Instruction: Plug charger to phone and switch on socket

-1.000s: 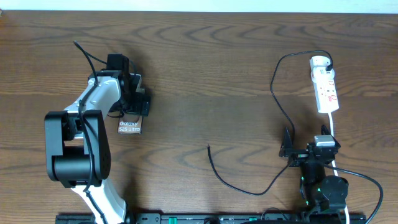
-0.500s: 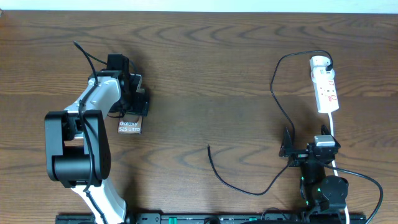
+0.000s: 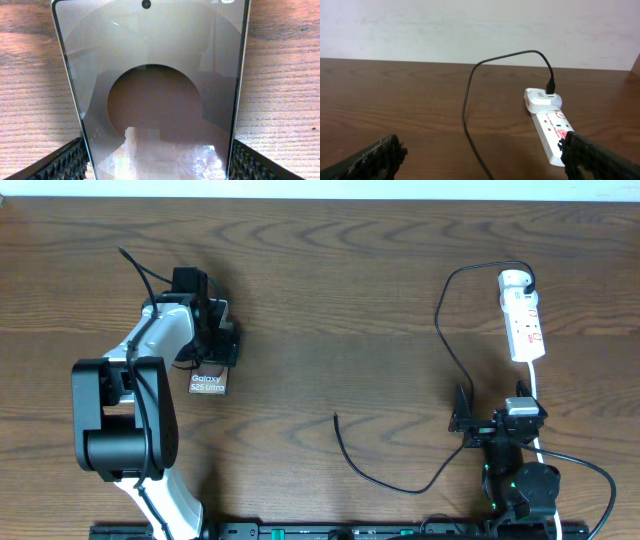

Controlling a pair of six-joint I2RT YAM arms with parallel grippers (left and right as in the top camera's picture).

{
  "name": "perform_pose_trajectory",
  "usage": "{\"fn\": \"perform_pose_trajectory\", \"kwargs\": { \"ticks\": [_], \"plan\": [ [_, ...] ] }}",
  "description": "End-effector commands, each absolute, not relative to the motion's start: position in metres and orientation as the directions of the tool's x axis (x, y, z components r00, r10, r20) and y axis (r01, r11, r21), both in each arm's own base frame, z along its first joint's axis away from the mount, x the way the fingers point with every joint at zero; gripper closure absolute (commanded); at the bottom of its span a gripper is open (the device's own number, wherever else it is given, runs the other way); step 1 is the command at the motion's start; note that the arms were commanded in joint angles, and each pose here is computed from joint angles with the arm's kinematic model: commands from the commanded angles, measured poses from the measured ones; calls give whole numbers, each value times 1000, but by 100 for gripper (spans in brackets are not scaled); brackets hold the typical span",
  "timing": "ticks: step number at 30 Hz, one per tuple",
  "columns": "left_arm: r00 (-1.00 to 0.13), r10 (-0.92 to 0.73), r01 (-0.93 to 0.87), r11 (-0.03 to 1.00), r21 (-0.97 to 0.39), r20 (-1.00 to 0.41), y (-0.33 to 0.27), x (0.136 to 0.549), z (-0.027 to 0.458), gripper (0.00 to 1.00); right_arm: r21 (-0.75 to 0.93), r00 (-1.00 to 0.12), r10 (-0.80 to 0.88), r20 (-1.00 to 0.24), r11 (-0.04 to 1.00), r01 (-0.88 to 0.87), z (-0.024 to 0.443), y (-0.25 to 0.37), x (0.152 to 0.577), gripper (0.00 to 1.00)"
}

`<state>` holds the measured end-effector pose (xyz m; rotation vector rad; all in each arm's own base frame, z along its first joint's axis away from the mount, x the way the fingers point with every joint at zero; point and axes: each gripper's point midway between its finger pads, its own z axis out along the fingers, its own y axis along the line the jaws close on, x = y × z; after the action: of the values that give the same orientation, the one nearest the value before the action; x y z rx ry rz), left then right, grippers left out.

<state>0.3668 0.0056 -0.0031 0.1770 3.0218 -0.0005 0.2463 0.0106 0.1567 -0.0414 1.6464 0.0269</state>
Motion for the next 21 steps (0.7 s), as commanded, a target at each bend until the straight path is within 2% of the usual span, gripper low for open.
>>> {"fn": "perform_pose_trajectory", "kwargs": {
  "ticks": [1, 3, 5, 21],
  "plan": [
    [-993, 108, 106, 993, 43, -44, 16, 348, -19, 15, 2, -76, -1, -997, 999, -38, 156, 10, 246, 1],
    [-993, 108, 106, 993, 43, -43, 16, 348, -19, 8, 2, -76, -1, -997, 999, -38, 156, 10, 246, 1],
    [-993, 115, 113, 993, 43, -40, 16, 347, -19, 6, 2, -76, -1, -997, 999, -38, 156, 10, 246, 1],
    [-993, 115, 114, 993, 39, -12, 15, 340, -27, 4, 2, -76, -1, -997, 999, -38, 156, 10, 246, 1]
  ]
}}
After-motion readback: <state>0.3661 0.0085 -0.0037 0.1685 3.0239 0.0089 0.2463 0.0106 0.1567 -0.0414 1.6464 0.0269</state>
